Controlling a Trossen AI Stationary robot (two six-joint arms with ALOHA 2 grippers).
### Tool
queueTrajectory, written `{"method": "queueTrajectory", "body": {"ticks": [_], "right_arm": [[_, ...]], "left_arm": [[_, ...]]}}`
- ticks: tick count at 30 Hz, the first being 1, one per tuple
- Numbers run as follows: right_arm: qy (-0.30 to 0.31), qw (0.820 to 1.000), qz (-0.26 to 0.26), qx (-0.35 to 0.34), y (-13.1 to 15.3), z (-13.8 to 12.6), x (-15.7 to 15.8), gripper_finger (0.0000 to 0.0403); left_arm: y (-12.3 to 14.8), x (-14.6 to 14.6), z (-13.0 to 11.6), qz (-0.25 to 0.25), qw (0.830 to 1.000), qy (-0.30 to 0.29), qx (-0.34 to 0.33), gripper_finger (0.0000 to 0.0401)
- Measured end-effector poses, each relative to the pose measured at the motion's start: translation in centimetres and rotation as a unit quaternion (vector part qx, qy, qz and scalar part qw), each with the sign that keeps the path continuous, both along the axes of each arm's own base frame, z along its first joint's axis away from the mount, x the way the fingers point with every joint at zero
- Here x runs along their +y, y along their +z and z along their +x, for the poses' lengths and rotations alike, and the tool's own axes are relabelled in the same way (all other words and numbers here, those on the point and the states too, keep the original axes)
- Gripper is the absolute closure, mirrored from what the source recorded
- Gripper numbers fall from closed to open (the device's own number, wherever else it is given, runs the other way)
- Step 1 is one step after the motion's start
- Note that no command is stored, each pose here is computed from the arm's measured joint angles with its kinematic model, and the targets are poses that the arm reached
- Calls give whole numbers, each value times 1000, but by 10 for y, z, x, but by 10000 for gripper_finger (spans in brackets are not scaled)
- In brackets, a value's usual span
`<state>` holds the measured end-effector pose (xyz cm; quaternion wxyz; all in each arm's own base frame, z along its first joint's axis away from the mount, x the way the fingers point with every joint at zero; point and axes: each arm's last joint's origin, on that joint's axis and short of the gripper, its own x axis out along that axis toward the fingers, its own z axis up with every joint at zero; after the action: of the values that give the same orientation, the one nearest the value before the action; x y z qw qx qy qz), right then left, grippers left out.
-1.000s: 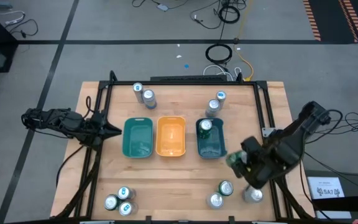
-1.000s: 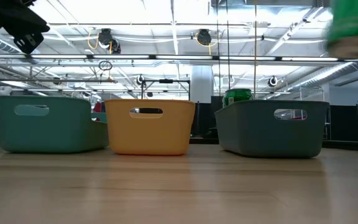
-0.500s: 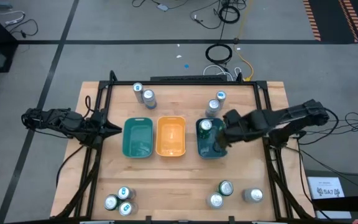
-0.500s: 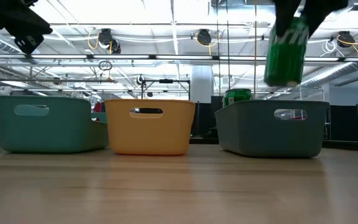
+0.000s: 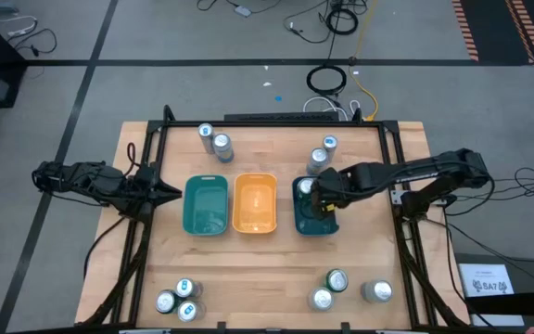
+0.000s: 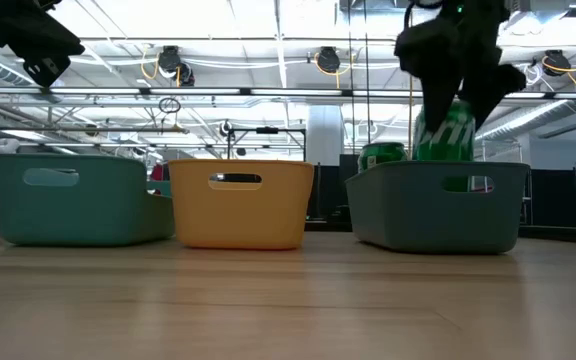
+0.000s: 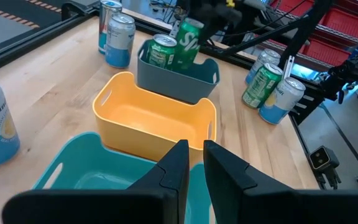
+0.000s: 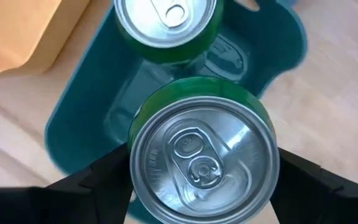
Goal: Sort soda cans
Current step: Put the green soda can into the blue bin
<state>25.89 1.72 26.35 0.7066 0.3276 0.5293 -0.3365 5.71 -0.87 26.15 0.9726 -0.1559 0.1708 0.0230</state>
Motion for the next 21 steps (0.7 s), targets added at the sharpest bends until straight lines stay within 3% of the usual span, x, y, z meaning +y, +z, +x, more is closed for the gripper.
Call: {"method": "queueTrajectory", "body": {"ticks": [13,21], "right_arm": [[-12,1000,-10,-10,-36,-1,-17,111],[-23,1000,-11,-13,-36,-1,-17,64]], "left_arm": [[0,0,0,0,1000,0,0,342],[0,0,0,0,1000,0,0,342]]}}
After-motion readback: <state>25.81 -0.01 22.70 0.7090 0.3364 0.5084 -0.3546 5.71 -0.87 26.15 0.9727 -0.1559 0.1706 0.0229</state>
